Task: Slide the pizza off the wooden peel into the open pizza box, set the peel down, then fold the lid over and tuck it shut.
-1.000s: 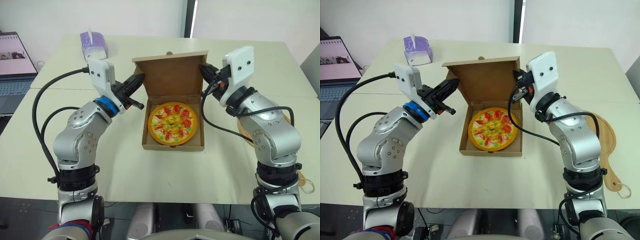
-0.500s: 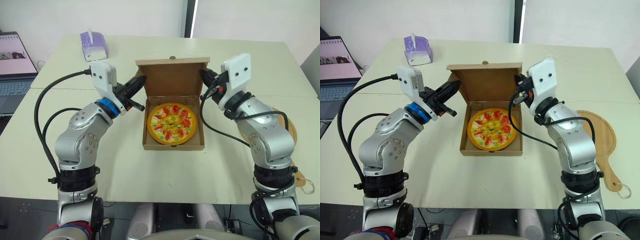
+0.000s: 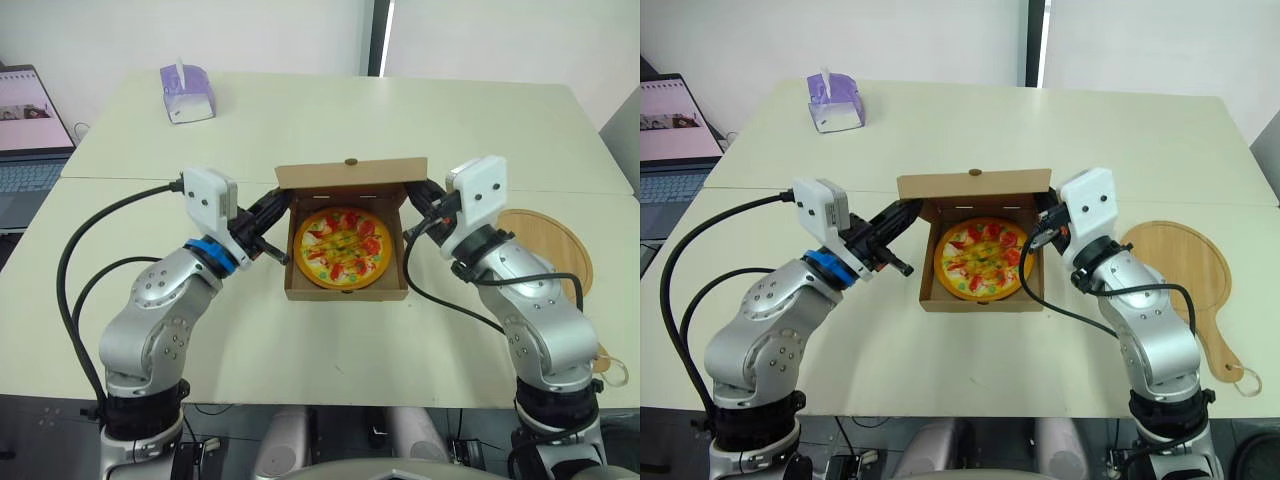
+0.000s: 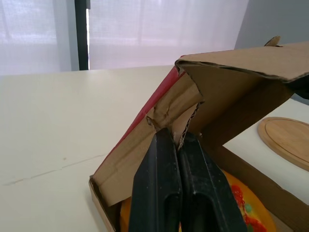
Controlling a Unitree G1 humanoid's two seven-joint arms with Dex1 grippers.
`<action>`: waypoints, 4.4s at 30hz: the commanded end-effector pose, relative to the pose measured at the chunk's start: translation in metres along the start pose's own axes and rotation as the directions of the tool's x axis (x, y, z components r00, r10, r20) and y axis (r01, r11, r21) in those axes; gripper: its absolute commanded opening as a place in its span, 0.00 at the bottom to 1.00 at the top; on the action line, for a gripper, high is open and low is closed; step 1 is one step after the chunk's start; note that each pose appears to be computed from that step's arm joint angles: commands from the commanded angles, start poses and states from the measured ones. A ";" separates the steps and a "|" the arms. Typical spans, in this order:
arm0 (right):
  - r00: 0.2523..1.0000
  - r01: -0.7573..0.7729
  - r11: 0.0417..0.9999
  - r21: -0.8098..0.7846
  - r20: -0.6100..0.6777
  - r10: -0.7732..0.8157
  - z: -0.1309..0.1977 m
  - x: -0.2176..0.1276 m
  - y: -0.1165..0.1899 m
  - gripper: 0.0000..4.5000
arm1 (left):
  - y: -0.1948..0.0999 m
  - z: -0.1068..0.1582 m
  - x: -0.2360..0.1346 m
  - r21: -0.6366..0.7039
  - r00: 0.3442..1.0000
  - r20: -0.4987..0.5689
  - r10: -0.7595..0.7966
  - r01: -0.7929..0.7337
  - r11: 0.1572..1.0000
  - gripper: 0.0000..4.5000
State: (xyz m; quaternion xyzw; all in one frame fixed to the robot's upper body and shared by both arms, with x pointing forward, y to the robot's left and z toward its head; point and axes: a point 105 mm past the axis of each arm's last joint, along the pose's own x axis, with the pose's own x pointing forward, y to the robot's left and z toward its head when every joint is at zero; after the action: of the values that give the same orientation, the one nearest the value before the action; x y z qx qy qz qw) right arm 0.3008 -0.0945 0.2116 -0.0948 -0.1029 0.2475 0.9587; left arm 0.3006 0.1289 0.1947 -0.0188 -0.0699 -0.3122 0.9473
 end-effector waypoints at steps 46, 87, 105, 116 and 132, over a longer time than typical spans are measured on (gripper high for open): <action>0.989 -0.142 0.987 0.076 0.041 0.139 -0.010 -0.016 0.024 0.00 | 0.067 0.047 -0.020 -0.019 0.965 -0.116 -0.237 0.236 0.972 0.15; 0.789 -0.602 0.779 -0.176 -0.283 0.545 -0.035 -0.072 -0.024 0.98 | 0.031 -0.017 0.030 0.060 0.730 -0.443 -0.521 0.604 0.795 0.00; 0.690 -0.724 0.628 -0.286 -0.280 0.668 -0.021 -0.034 0.010 0.98 | 0.032 -0.034 0.025 0.090 0.692 -0.519 -0.501 0.627 0.774 0.00; 0.689 -0.724 0.594 -0.349 -0.361 0.628 -0.041 -0.026 0.007 0.98 | 0.032 -0.032 0.027 0.101 0.698 -0.512 -0.501 0.627 0.772 0.00; 0.768 -0.641 0.662 -0.388 -0.310 0.561 -0.049 -0.014 0.000 0.98 | 0.025 -0.044 0.023 0.100 0.660 -0.545 -0.517 0.664 0.741 0.00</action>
State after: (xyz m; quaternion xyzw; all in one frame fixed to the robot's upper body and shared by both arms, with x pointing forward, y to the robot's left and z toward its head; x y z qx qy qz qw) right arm 0.2999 -0.1065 0.1556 -0.3695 -0.0245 0.5227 0.7679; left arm 0.3432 0.1367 0.1550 0.2078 0.1272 -0.5764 0.7800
